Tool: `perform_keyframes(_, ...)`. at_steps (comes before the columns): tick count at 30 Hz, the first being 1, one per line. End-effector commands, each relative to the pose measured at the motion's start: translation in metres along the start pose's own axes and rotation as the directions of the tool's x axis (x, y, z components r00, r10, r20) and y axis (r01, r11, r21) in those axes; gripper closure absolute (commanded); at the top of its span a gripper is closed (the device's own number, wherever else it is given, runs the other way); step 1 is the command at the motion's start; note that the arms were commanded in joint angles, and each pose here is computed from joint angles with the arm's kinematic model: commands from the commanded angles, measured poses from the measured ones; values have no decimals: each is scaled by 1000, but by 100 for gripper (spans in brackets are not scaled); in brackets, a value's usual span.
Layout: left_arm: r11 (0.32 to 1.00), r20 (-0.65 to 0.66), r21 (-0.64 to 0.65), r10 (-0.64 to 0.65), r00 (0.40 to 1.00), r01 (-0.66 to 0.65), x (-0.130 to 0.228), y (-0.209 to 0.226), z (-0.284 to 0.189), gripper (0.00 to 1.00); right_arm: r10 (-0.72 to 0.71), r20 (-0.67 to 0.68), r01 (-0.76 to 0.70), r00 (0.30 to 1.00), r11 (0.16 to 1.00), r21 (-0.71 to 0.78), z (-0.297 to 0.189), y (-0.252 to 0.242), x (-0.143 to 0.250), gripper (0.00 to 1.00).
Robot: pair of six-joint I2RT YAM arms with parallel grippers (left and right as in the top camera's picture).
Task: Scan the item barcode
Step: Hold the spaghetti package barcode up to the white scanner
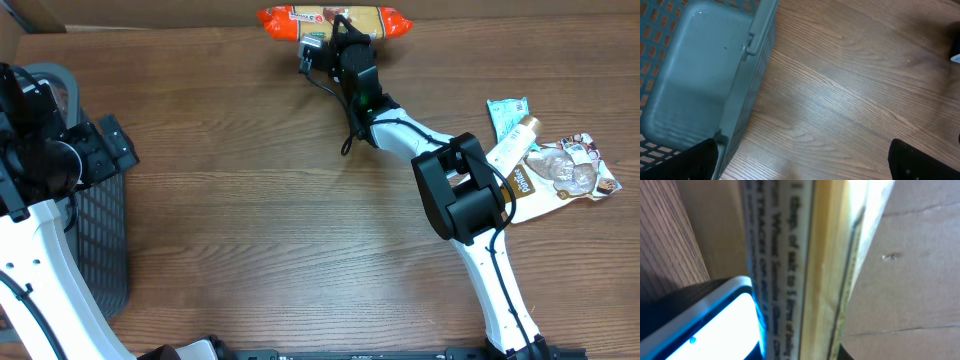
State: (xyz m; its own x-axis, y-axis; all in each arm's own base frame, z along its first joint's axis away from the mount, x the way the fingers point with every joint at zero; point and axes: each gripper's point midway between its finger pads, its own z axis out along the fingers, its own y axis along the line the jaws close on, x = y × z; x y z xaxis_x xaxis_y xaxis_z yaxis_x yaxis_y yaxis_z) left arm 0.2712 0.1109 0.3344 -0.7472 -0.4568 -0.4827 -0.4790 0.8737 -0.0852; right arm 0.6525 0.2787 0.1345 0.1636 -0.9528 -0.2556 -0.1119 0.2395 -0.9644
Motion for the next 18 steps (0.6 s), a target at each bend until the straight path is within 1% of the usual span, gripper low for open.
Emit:
perform_keyframes(1,1000,5,8,14,1000,-14,-1,-1,-1,0,31,84,-43,996,990,138,0,-68,-26,96)
perform_keyframes(5,1000,5,7,14,1000,-14,-1,-1,-1,0,0,90,-12,996,991,137,0,-67,-29,96)
perform_keyframes(11,1000,5,8,14,1000,-14,-1,-1,-1,0,-47,113,31,993,991,134,-4,-62,-45,96)
perform_keyframes(18,1000,5,8,14,1000,-14,-1,-1,-1,1,-49,133,32,990,992,125,-8,-57,-59,96)
